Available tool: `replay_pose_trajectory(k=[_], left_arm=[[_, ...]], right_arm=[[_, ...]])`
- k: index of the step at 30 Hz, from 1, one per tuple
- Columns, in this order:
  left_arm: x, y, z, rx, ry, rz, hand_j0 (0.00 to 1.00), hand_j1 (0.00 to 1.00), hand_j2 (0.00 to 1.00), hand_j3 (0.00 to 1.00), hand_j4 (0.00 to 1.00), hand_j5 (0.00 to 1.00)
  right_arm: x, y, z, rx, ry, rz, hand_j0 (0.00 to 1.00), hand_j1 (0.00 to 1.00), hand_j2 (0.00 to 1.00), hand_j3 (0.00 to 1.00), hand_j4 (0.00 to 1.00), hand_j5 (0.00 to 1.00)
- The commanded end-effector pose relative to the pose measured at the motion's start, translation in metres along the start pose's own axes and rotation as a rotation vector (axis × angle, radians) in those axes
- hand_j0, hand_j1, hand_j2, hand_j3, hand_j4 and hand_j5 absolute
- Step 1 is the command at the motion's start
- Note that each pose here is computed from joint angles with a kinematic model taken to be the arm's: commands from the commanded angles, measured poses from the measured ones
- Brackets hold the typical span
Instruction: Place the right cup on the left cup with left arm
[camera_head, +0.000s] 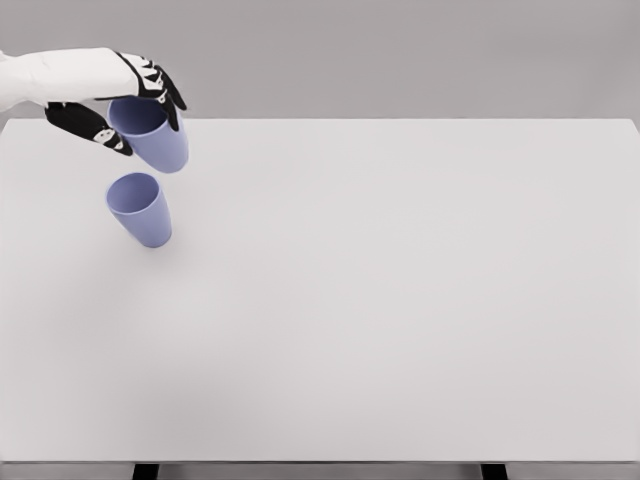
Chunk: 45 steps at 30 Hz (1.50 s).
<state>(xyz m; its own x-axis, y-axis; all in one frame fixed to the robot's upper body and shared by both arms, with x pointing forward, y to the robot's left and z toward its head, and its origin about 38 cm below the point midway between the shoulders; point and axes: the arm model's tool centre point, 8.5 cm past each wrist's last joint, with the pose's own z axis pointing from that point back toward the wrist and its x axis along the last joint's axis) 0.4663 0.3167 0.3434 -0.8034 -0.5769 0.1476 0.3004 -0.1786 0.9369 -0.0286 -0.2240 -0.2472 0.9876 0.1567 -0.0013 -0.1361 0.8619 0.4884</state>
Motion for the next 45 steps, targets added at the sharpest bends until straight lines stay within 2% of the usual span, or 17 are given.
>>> replay_pose_trajectory(k=[1,5,14,36,45], left_arm=[[-0.003,-0.002,0.008,-0.008,0.018,0.009,0.57,0.57,0.57,0.57,0.57,0.57],[-0.009,-0.007,0.019,-0.049,0.05,0.008,0.57,0.57,0.57,0.57,0.57,0.57],[-0.017,-0.022,0.031,-0.088,0.089,0.033,0.58,0.58,0.58,0.58,0.58,0.58],[-0.02,-0.023,0.031,-0.086,0.094,0.038,0.58,0.58,0.58,0.58,0.58,0.58],[-0.015,-0.023,0.03,-0.08,0.077,0.044,0.58,0.58,0.58,0.58,0.58,0.58]], right_arm=[[0.0,0.0,0.0,0.0,0.0,0.001,1.0,1.0,1.0,1.0,1.0,1.0],[0.0,0.0,0.0,0.001,0.0,0.002,1.0,1.0,1.0,1.0,1.0,1.0],[0.0,0.0,0.0,0.0,0.0,0.0,1.0,1.0,1.0,1.0,1.0,1.0],[0.0,0.0,0.0,0.0,0.0,0.001,1.0,1.0,1.0,1.0,1.0,1.0],[0.0,0.0,0.0,0.0,0.0,0.001,1.0,1.0,1.0,1.0,1.0,1.0]])
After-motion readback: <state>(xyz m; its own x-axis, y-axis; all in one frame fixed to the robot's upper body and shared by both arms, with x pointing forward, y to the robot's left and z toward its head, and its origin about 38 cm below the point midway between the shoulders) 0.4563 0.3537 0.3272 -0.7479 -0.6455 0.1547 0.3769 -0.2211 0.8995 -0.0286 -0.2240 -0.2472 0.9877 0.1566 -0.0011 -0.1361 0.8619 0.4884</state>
